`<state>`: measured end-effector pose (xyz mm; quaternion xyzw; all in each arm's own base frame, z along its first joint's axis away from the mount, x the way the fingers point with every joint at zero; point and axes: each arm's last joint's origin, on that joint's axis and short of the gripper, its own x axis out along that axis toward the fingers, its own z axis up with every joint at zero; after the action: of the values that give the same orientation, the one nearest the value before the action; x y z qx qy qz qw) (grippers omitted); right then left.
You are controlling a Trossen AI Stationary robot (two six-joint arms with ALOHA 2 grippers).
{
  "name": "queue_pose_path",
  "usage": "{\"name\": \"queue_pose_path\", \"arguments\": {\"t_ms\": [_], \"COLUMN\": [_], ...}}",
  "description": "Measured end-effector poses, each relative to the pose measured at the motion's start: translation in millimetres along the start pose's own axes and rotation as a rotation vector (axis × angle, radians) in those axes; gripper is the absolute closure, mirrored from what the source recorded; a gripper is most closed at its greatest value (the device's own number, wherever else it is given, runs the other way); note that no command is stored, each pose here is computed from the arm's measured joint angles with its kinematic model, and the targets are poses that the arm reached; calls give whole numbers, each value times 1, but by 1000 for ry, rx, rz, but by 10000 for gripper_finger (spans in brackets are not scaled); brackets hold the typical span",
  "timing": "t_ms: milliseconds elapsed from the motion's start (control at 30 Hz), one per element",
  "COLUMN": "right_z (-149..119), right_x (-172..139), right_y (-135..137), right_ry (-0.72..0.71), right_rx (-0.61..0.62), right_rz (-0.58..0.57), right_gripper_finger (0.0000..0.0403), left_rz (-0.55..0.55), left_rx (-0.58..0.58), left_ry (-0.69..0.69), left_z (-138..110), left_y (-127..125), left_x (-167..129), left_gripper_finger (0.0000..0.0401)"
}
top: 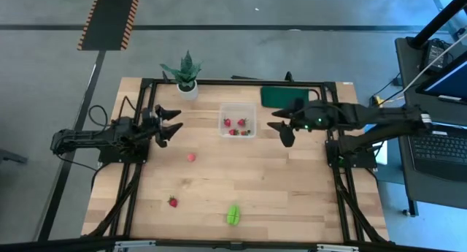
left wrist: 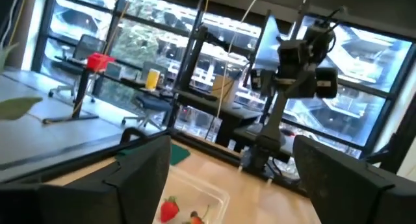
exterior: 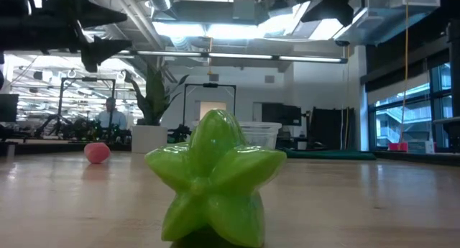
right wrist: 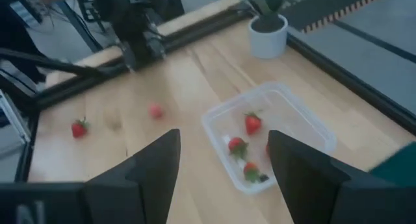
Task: Pick and placing Produce into tupperware
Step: Put the peach into the transparent container
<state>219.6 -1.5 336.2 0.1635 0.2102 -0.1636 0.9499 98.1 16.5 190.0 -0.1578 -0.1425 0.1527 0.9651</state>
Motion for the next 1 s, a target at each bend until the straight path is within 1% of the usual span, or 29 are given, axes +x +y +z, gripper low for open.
{"name": "queue_pose_path", "arguments": {"t_ms": [67,133,200,333,433,500,567,700,833,933,1000], "right_z": [-5,-8,-11,-16,-17,-17,-17,-17,-18,-20,-20], "right_x": [0,0,1,3,4,4,4,4,4,4,4], "right_y": [-1,-3,-4,-5,-5,-5,-5,-6,-6,-7,-7], "right_ry": [-18,-17,-9,8,11,11,11,16,28,42,43], "right_rx": [4,14,31,50,47,46,43,41,39,35,34], "right_rz": [11,11,7,0,-2,-2,-2,-4,-10,-16,-17], "right_gripper_finger": [169,169,169,169,169,169,169,169,169,169,169], "left_rz": [-12,-40,-57,-14,23,14,-26,-116,-185,-204,-187], "left_rx": [23,73,130,239,299,311,310,319,392,430,413], "left_ry": [-4,-4,35,258,451,540,603,753,943,1085,1157], "left_z": [3,11,22,43,51,55,58,47,23,6,-4], "left_y": [-1,-5,-9,-16,-20,-25,-31,-44,-54,-60,-62], "left_x": [0,1,2,3,9,15,25,47,59,63,64], "left_gripper_finger": [93,97,99,101,101,101,101,101,101,101,101]}}
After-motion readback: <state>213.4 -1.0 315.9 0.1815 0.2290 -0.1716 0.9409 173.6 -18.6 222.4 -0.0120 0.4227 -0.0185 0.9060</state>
